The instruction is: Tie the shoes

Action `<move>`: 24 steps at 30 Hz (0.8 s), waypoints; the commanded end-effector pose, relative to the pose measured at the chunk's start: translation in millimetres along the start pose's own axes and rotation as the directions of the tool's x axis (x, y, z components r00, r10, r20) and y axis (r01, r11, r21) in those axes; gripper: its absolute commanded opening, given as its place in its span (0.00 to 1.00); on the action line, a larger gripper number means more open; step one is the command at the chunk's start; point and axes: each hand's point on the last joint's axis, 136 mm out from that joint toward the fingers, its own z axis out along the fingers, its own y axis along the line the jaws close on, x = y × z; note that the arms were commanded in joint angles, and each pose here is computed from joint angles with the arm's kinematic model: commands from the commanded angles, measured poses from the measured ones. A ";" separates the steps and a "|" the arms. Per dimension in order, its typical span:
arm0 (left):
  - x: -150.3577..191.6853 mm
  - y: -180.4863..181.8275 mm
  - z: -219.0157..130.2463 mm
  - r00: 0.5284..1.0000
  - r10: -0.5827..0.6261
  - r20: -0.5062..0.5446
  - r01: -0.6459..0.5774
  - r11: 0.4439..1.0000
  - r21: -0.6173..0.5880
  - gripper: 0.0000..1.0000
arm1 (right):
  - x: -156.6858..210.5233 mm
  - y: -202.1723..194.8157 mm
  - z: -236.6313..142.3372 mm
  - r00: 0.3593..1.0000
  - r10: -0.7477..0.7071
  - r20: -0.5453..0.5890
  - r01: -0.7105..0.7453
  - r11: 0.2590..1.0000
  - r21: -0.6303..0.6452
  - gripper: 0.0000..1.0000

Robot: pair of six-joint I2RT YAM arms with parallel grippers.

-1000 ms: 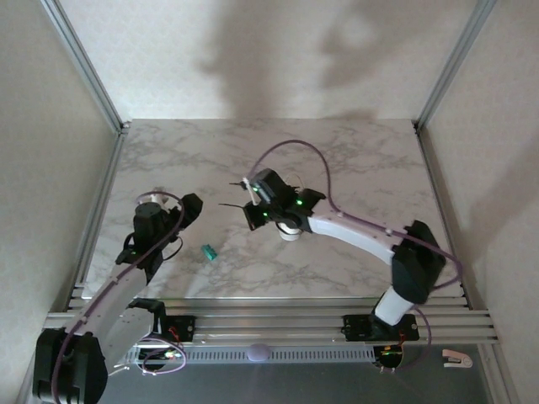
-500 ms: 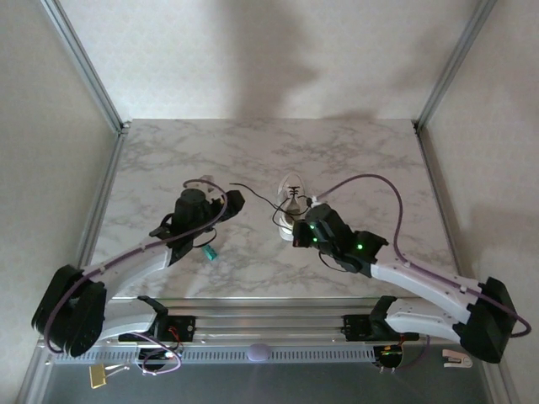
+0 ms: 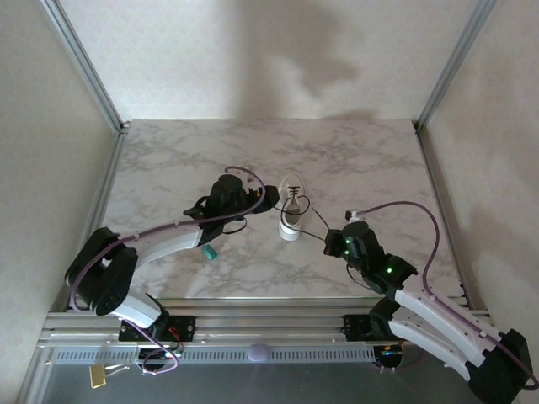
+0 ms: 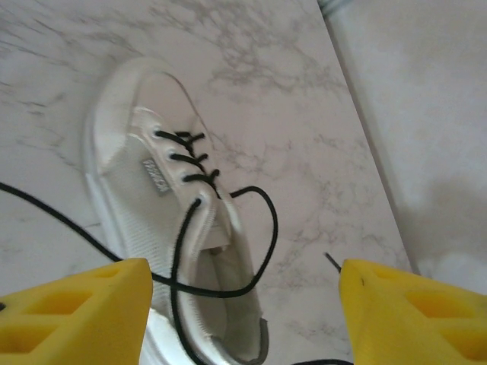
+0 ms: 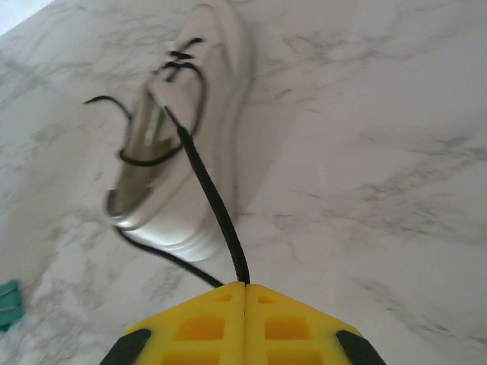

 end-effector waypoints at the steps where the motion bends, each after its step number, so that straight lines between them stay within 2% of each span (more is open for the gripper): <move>1: 0.5 -20.7 12.0 1.000 0.023 -0.019 -0.022 0.998 0.057 0.65 | 2.4 -2.3 10.9 0.996 0.081 -0.020 -0.082 0.996 -0.037 0.00; 6: 3.4 -28.0 22.5 0.999 0.009 -0.033 -0.007 0.998 0.066 0.65 | -2.6 -0.2 29.6 0.990 0.136 -0.036 -0.139 0.985 -0.098 0.00; 13: -0.7 -27.1 27.4 1.000 -0.006 -0.025 0.007 0.999 0.047 0.65 | -2.8 16.3 55.3 0.986 0.140 -0.092 -0.159 0.955 -0.251 0.00; 24: -2.5 -29.2 27.8 1.000 -0.007 -0.022 0.008 0.999 0.052 0.67 | -1.5 18.7 64.1 0.983 0.162 -0.084 -0.181 0.922 -0.343 0.00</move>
